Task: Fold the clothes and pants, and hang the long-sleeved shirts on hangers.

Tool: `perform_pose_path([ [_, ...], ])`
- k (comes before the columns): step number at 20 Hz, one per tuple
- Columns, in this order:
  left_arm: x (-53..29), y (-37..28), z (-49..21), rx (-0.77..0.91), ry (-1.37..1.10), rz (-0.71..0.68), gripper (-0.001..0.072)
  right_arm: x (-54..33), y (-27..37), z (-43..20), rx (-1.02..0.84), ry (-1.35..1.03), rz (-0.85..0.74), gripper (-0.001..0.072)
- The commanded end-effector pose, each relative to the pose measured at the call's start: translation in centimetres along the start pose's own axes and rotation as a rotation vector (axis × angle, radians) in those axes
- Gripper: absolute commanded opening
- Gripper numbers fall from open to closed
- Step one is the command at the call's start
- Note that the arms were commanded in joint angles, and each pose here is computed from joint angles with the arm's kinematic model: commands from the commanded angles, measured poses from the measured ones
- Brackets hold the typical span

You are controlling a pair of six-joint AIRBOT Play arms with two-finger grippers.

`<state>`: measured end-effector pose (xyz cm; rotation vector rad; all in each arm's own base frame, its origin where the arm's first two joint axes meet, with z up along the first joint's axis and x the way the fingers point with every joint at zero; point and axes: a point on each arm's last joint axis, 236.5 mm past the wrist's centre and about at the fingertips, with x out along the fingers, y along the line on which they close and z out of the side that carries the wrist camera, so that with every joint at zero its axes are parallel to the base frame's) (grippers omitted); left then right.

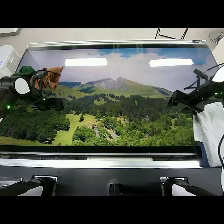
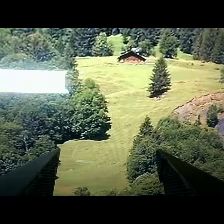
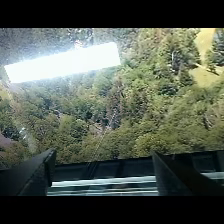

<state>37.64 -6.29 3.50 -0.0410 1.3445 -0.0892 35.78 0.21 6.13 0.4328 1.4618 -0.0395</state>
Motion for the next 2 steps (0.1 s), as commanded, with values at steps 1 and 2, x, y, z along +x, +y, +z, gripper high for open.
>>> perform_pose_path([
  [1,0.0,0.04,0.0,-0.001,-0.001,0.0,0.0712,-0.01,-0.02,-0.05,0.001,0.001,-0.002,0.0695],
  [2,0.0,0.04,0.0,-0.001,-0.001,0.0,0.0712,-0.01,-0.02,-0.05,0.001,0.001,-0.002,0.0695],
])
